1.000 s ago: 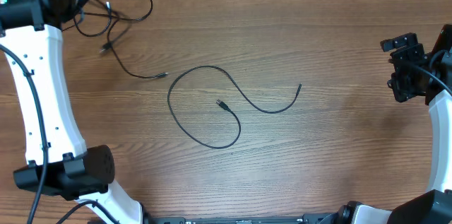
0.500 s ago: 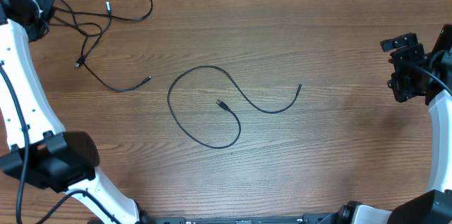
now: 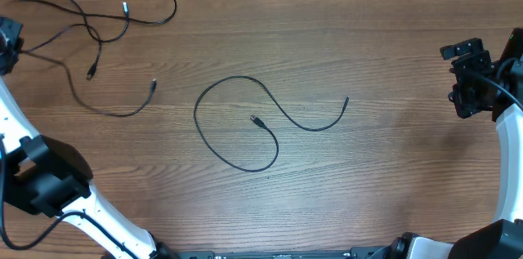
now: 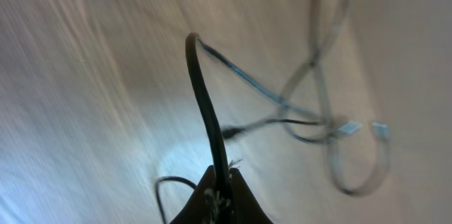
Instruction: Untangle cables
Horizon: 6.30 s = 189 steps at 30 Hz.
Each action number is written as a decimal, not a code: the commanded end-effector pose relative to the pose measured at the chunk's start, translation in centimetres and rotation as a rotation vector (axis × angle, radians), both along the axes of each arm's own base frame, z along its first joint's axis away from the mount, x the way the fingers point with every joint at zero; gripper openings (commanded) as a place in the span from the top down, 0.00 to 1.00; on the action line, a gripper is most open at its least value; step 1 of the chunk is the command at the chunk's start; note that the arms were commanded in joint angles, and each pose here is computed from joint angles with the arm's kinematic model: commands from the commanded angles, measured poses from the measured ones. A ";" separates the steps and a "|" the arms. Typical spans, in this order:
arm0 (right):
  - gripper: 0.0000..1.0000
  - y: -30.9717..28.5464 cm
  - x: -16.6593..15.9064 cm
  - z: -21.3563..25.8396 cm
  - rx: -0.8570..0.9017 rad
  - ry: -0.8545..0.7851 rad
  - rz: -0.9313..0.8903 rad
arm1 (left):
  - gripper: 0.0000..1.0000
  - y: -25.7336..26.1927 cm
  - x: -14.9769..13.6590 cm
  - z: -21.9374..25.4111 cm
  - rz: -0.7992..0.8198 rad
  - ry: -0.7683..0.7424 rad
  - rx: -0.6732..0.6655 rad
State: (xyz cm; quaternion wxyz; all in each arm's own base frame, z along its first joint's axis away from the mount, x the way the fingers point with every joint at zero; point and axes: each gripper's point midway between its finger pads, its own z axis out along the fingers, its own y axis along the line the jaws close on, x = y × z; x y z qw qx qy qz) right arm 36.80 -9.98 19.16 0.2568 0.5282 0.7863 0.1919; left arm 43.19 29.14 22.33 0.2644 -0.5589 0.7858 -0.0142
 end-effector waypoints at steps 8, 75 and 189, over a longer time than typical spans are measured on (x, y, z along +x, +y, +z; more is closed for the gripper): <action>0.00 -0.3 0.1 0.4 -0.017 -0.011 -0.003 | 0.44 5.0 -1.0 -6.8 -0.191 0.282 0.182; 0.00 -0.3 0.1 0.4 -0.017 -0.011 -0.003 | 0.00 4.8 -0.3 -10.7 -0.131 -0.244 -0.417; 0.00 -0.3 0.1 0.4 -0.017 -0.011 -0.003 | 0.44 -3.7 8.7 -14.3 -0.526 0.041 0.229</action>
